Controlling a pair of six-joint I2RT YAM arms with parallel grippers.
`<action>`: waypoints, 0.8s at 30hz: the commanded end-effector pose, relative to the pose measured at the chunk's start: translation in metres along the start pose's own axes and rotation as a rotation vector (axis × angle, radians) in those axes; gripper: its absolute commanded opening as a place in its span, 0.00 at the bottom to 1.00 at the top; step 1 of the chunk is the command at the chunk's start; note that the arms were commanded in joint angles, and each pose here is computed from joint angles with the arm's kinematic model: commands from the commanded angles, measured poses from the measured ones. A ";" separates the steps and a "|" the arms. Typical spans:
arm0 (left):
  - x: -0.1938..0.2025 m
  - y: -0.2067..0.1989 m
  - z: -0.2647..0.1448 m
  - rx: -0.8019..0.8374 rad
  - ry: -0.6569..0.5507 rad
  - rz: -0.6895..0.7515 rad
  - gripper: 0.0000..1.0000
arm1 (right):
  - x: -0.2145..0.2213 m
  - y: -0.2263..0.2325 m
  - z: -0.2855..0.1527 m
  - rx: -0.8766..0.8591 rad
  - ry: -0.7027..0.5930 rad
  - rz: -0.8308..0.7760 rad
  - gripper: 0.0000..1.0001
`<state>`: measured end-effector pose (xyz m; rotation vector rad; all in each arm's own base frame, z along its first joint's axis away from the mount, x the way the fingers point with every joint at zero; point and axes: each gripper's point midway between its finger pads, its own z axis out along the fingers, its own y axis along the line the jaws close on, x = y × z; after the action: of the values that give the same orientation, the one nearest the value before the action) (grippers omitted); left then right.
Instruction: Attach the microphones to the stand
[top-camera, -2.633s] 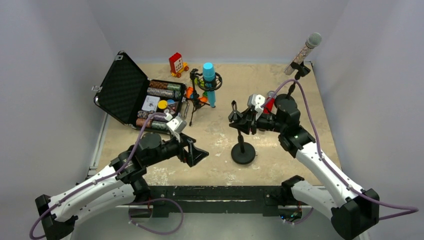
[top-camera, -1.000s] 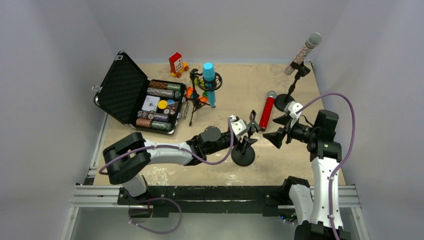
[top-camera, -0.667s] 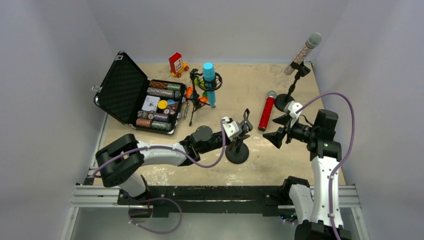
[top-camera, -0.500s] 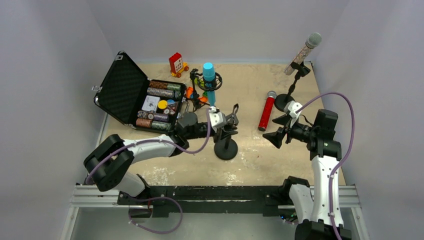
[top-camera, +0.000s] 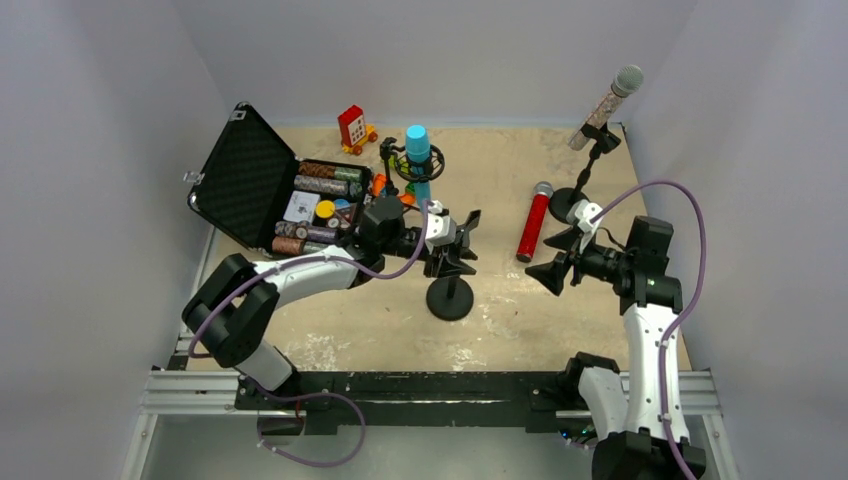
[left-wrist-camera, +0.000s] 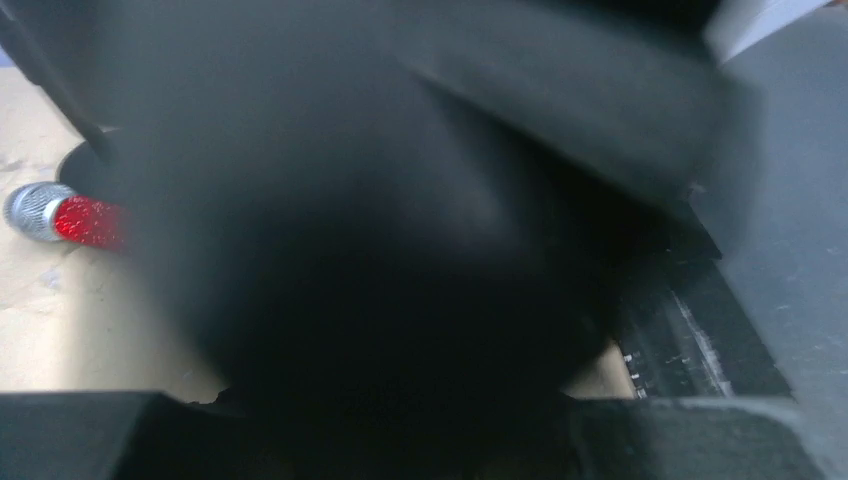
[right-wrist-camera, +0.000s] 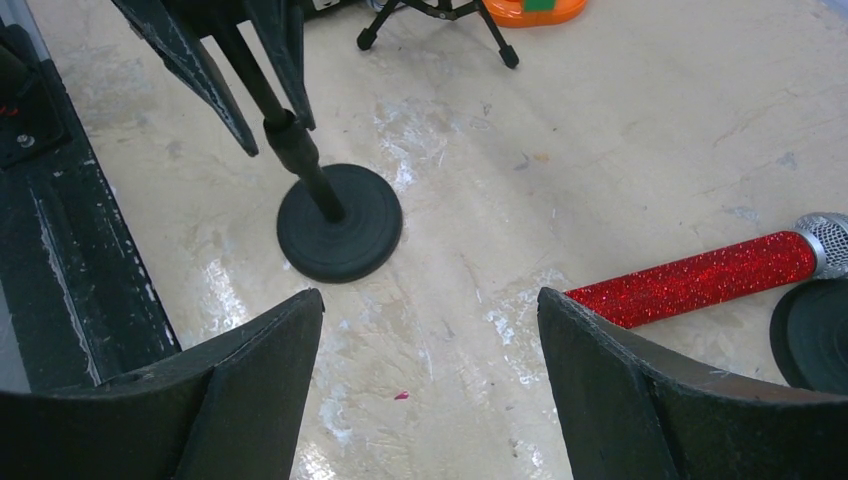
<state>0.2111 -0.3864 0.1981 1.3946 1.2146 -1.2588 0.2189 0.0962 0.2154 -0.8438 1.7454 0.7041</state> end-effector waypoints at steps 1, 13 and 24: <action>-0.013 0.018 -0.002 -0.118 -0.112 0.094 0.47 | -0.001 0.002 0.001 -0.021 -0.012 -0.006 0.82; 0.010 -0.011 -0.080 -0.504 -0.098 -0.060 0.78 | 0.000 0.000 0.001 -0.018 -0.008 -0.006 0.82; -0.088 -0.059 -0.149 -0.706 -0.011 -0.411 0.81 | -0.001 0.002 0.001 -0.022 -0.011 -0.008 0.82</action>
<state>0.1824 -0.2631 0.2602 0.7816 1.5508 -0.9448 0.2202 0.0957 0.2129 -0.8436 1.7532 0.7104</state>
